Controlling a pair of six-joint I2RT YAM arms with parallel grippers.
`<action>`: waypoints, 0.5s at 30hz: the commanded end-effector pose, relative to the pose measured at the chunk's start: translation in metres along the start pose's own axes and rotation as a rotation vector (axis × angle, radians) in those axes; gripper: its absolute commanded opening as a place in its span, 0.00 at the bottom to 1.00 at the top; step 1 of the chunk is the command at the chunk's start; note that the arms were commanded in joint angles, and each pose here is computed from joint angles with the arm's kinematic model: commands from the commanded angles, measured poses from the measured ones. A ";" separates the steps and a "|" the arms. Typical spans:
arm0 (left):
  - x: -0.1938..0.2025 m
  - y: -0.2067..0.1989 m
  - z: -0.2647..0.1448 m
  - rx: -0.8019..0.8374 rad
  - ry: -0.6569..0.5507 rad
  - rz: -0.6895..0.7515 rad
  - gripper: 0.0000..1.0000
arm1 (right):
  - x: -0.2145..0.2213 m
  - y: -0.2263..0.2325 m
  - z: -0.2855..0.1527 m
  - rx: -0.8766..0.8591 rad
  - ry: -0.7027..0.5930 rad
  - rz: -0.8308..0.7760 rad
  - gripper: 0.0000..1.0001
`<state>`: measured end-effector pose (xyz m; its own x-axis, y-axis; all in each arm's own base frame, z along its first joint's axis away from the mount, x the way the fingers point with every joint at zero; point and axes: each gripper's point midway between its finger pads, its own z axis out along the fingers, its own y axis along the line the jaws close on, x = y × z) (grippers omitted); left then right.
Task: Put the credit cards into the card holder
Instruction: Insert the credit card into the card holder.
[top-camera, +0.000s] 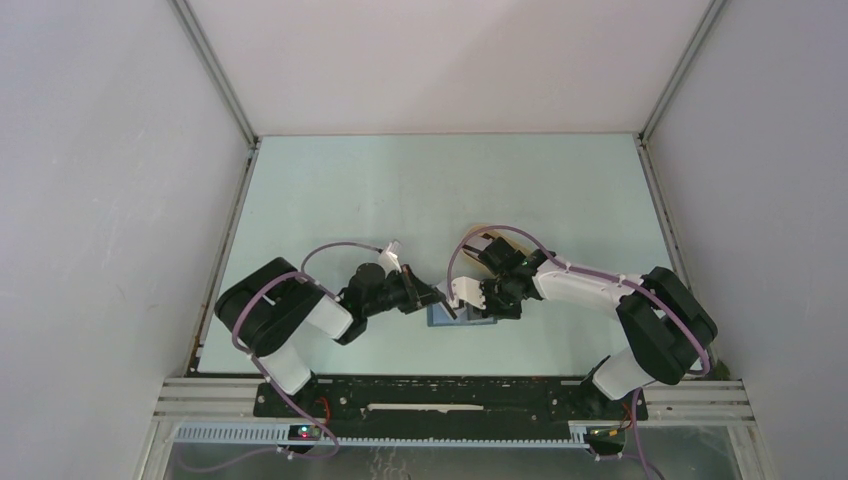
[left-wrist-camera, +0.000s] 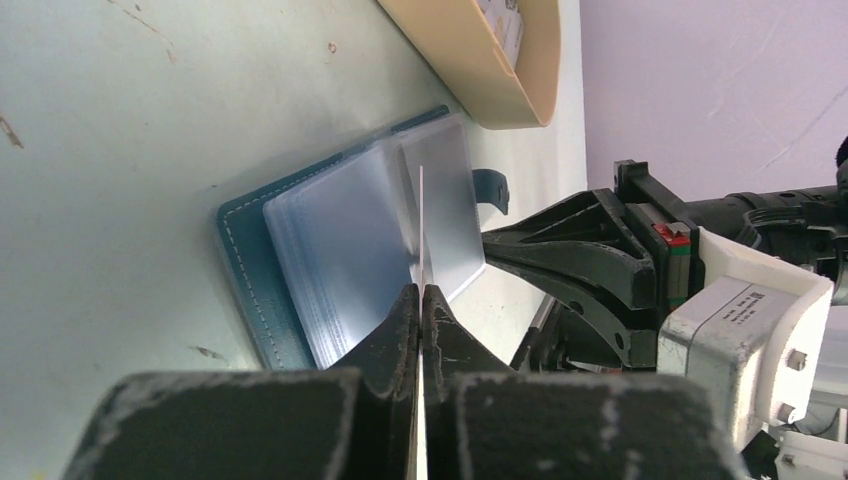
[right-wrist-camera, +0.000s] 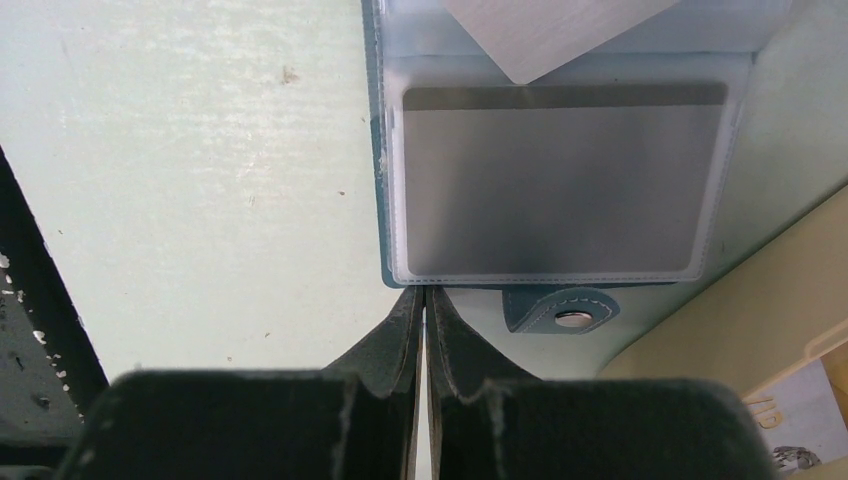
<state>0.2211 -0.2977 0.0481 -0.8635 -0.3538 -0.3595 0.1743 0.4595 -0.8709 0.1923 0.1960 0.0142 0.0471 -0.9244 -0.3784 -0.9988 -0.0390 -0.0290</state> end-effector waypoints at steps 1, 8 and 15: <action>-0.003 -0.018 0.001 0.074 0.002 0.005 0.00 | -0.005 0.000 -0.001 -0.013 -0.010 0.018 0.10; -0.007 -0.017 -0.008 0.035 -0.012 0.040 0.00 | -0.005 0.000 -0.001 -0.014 -0.009 0.016 0.10; -0.004 -0.015 -0.007 0.012 0.017 0.057 0.00 | -0.005 0.000 -0.001 -0.013 -0.009 0.017 0.10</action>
<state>0.2190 -0.2959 0.0633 -0.8577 -0.3492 -0.3773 0.1969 0.4548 -0.8686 0.1920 0.1957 0.0142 0.0464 -0.9250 -0.3771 -0.9989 -0.0390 -0.0272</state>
